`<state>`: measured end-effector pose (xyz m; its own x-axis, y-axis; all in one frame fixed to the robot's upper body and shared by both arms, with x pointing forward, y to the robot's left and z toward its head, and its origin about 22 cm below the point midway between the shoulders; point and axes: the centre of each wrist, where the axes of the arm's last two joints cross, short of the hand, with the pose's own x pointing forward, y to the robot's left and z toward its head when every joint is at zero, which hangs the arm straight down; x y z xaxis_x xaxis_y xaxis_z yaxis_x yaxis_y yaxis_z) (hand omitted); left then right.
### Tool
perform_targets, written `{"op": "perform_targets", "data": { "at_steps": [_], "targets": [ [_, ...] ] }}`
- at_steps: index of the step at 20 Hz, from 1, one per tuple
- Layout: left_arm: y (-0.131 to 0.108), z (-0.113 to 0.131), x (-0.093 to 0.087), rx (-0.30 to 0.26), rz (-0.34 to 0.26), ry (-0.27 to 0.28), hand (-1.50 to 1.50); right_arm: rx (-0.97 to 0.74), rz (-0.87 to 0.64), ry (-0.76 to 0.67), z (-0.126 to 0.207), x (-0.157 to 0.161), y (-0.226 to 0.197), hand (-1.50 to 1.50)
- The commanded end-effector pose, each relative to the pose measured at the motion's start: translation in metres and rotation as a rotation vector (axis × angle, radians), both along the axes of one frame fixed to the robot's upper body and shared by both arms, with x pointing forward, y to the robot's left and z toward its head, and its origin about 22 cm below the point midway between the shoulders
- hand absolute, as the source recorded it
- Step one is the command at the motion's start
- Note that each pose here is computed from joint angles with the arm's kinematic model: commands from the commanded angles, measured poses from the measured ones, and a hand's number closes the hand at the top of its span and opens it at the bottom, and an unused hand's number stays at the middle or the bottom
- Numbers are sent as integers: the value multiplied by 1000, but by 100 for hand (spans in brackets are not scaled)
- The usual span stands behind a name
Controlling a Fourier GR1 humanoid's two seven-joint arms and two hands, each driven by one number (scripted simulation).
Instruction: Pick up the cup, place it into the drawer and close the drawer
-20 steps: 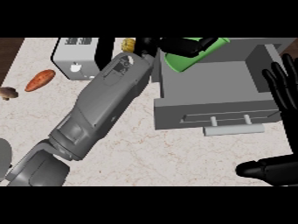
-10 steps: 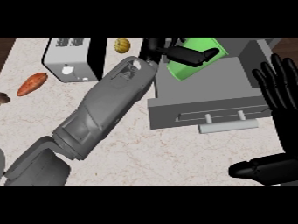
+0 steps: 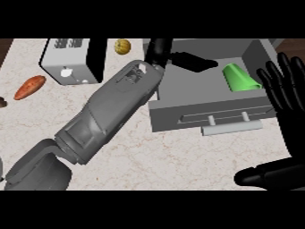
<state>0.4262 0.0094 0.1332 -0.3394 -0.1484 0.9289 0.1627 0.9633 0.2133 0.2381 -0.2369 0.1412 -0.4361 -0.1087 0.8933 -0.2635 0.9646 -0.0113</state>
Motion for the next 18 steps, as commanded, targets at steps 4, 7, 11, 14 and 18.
{"op": "perform_targets", "data": {
  "at_steps": [4, 7, 11, 14, 18],
  "targets": [
    [-4, 13, -1, -170, -72, -56, -150, 47, 28, 16, -5, -4, -5, -150],
    [-9, 16, -7, -259, -94, -72, -150, 43, 39, 32, 2, -9, -13, -150],
    [-6, 19, -7, -314, -114, -19, -150, 24, 48, 26, 3, -12, -25, 150],
    [18, 43, -2, -339, -96, -40, -150, -56, 57, 8, 13, -13, -22, 150],
    [45, 18, -9, -394, -55, -19, -150, -259, 62, 12, 8, -24, -43, 150]
  ]
}}
